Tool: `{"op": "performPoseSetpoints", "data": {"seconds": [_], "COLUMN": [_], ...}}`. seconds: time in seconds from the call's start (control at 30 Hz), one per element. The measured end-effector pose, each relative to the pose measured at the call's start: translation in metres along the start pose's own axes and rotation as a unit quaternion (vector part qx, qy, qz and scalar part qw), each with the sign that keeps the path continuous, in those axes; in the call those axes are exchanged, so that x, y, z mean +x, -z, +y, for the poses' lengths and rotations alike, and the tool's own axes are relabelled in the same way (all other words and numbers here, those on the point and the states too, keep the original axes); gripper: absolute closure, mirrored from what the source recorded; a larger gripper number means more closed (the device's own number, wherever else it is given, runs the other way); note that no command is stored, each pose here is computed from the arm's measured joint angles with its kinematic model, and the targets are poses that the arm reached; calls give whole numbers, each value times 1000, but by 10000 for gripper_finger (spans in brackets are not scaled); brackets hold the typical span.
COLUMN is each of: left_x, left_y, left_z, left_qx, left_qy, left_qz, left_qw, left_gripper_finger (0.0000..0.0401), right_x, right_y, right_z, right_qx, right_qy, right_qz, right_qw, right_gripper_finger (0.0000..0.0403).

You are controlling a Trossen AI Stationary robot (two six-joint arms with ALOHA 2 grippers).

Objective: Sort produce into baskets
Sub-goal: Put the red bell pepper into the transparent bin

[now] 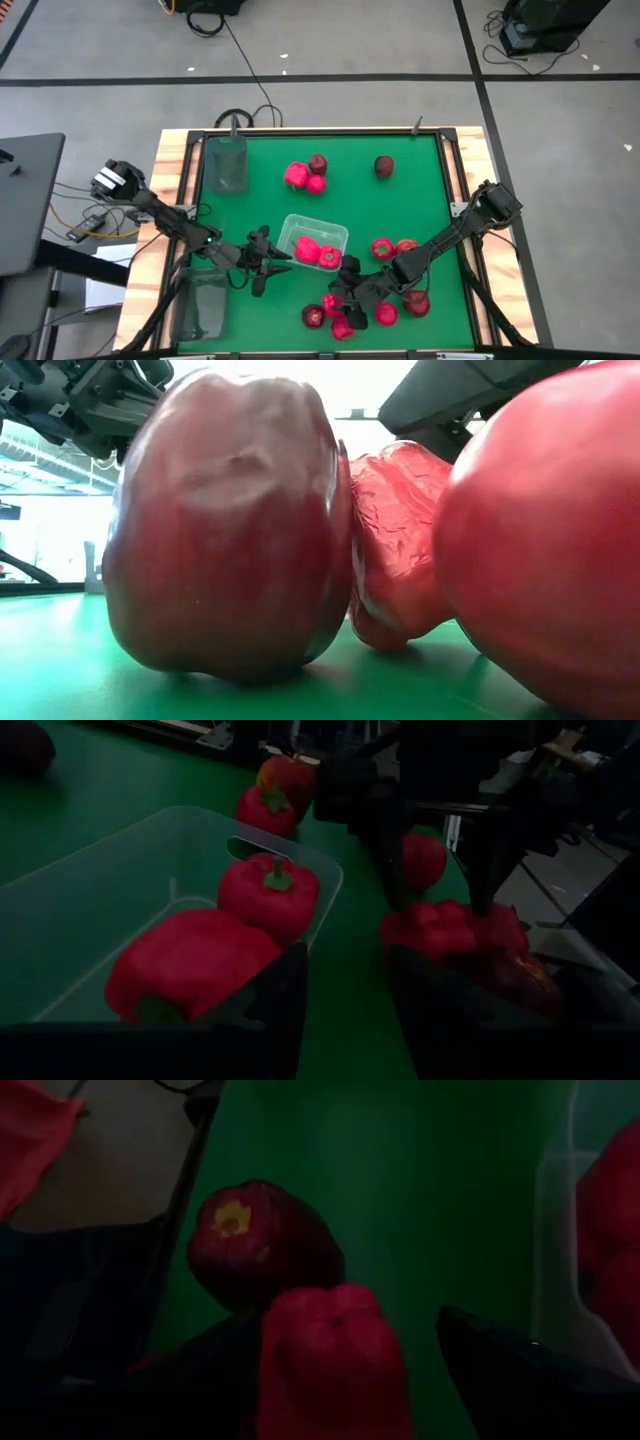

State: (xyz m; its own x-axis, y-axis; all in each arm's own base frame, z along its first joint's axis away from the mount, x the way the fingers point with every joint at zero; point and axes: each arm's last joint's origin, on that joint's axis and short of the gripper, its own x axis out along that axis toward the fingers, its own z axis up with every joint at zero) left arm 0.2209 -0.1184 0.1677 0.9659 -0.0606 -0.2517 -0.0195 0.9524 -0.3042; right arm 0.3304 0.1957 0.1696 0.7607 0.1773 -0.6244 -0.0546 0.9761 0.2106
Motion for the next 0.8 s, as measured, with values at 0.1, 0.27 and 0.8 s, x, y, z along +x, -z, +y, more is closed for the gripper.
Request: {"op": "performPoseSetpoints", "data": {"seconds": [0.1, 0.27, 0.8], "left_x": [0, 0, 0], "left_y": [0, 0, -1], "left_z": [0, 0, 0], "left_qx": [0, 1, 10], "left_qy": [-2, -3, -2], "left_qz": [-1, -1, -4], "left_qw": [1000, 1000, 1000], "left_gripper_finger": [254, 254, 254], "right_x": [0, 4, 18], "right_y": [0, 2, 13], "right_z": [0, 0, -3], "right_qx": [0, 7, 24], "right_qy": [-6, -8, -20], "right_qz": [6, 4, 33], "right_qw": [1000, 1000, 999], "right_gripper_finger": [92, 92, 170]}}
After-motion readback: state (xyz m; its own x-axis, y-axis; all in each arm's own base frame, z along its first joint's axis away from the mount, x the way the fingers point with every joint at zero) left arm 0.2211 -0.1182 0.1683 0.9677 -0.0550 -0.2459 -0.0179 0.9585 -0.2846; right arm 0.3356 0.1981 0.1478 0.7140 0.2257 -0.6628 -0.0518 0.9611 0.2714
